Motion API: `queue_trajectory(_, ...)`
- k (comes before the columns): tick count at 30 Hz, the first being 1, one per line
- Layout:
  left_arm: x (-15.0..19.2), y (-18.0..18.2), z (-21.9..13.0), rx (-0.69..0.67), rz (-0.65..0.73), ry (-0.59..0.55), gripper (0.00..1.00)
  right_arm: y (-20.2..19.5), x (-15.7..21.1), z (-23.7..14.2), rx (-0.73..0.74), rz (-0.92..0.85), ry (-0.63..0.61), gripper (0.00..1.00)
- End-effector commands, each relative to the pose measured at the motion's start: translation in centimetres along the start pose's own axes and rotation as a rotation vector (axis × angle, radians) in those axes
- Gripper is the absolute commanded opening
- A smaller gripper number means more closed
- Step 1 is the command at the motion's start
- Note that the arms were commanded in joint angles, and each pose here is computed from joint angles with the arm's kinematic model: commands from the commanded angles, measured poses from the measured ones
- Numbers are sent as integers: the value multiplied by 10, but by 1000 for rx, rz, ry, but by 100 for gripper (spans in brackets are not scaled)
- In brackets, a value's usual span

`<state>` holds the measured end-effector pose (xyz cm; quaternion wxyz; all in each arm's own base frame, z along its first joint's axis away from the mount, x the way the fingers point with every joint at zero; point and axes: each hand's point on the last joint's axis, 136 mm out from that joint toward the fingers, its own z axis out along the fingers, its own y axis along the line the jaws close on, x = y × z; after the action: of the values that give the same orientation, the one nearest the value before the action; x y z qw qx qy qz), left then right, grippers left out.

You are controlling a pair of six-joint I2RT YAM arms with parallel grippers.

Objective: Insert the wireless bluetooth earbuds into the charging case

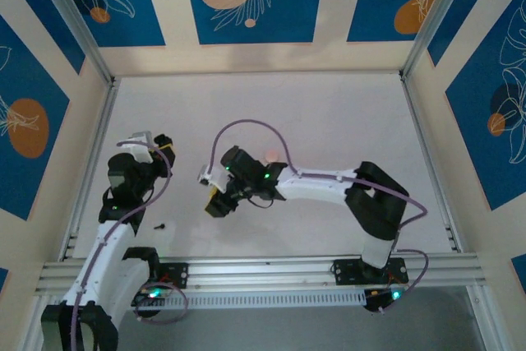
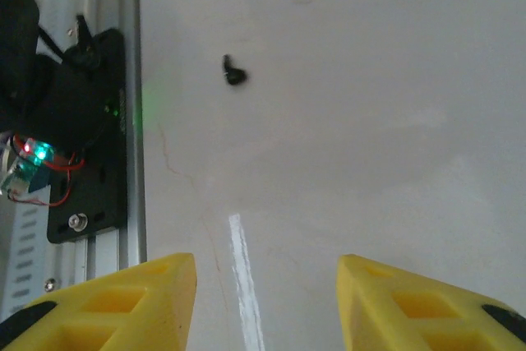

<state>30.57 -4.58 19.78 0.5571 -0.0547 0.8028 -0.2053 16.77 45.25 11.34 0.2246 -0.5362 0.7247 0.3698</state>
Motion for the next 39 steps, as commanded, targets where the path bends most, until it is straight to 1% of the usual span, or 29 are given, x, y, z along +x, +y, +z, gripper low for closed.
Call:
queue_trajectory(1, -3, 0, -5, 9, -53, 32, 16, 16, -18, 20, -103, -183, -117, 49)
queue_trajectory(7, -6, 6, -7, 7, -81, 34, 16, 15, -12, 56, -184, -216, -163, 49)
queue_trajectory(11, -7, 9, -7, 4, -74, 38, 16, 4, -13, 68, -183, -225, -207, 51)
queue_trajectory(14, -5, 8, -6, 12, -70, 49, 16, -4, -8, 82, -172, -241, -186, 51)
queue_trajectory(18, -4, 9, -5, 16, -69, 52, 16, -2, -2, 106, -169, -274, -160, 51)
queue_trajectory(26, 0, 7, -4, 36, -52, 68, 16, 3, -7, 142, -161, -346, -151, 51)
queue_trajectory(39, -1, 3, 5, 79, -55, 70, 17, 15, -2, 170, -203, -404, -130, 50)
